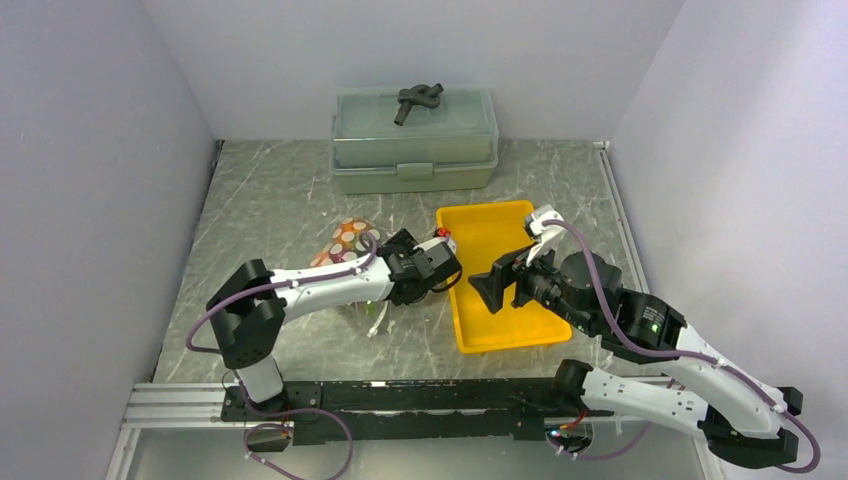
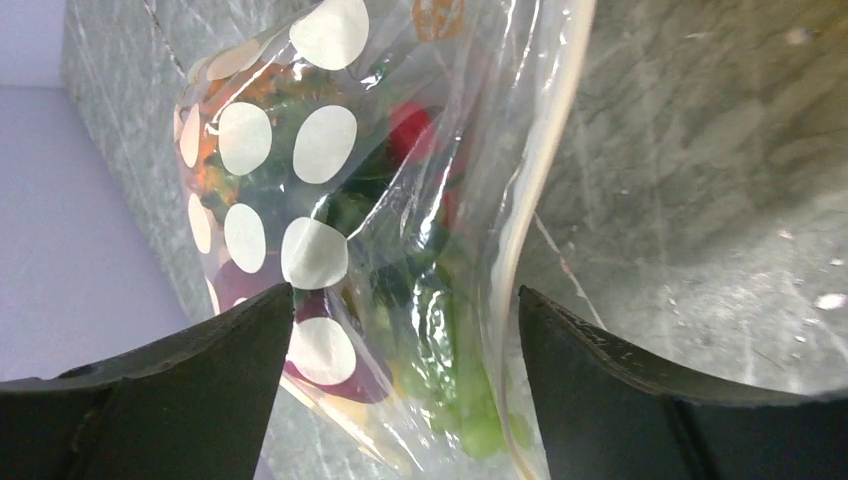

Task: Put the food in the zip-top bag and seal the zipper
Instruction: Place the zipper food storage bag at the center of the board, then reset both arms

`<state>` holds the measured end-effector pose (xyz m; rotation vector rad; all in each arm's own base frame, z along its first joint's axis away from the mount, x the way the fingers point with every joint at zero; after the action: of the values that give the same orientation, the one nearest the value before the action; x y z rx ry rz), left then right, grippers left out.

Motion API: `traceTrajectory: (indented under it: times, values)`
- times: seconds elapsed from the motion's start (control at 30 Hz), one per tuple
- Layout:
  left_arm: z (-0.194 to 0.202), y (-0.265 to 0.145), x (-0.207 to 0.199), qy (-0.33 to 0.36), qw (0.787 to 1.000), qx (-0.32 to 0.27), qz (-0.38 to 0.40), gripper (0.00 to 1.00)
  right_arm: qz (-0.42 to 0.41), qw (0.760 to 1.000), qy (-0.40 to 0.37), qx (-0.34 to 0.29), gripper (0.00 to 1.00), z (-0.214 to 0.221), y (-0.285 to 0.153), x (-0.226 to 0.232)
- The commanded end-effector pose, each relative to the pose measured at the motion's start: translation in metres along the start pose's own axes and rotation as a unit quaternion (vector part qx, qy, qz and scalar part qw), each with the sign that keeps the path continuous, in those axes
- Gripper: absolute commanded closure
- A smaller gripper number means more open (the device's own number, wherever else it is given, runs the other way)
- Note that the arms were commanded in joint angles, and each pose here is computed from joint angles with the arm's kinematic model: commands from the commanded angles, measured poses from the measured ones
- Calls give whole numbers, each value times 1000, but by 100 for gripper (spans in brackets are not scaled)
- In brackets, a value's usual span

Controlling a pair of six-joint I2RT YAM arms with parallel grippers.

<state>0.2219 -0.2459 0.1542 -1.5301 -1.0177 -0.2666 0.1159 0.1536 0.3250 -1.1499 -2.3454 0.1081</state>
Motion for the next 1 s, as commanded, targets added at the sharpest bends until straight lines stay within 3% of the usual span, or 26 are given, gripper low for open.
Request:
traceTrajectory:
  times: [0.0, 0.07, 0.67, 0.97]
  values:
    - [-15, -33, 11, -77, 995, -51, 27, 8, 24, 999, 13, -24, 14, -5, -5, -8]
    - [-17, -39, 11, -88, 993, -60, 42, 1, 29, 999, 15, -28, 15, -4, -6, -10]
    - [-24, -115, 48, -181, 957, -174, 147, 0, 115, 990, 50, -60, 11, 5, -1, -34]
    - [-3, -102, 76, -260, 930, -165, 202, 0, 161, 985, 52, -42, 9, 15, 20, -39]
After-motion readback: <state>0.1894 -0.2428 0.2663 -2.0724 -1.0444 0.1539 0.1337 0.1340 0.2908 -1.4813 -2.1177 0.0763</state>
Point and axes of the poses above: each gripper's point midway between its finger pads, its own y axis out along the fingers, its own x axis along the line the jaws close on, z = x × y, the point moved 6 cm from there along -y, back along the fingers, and after that the axes turned 14 degrees about y, right-handed, at the moved point
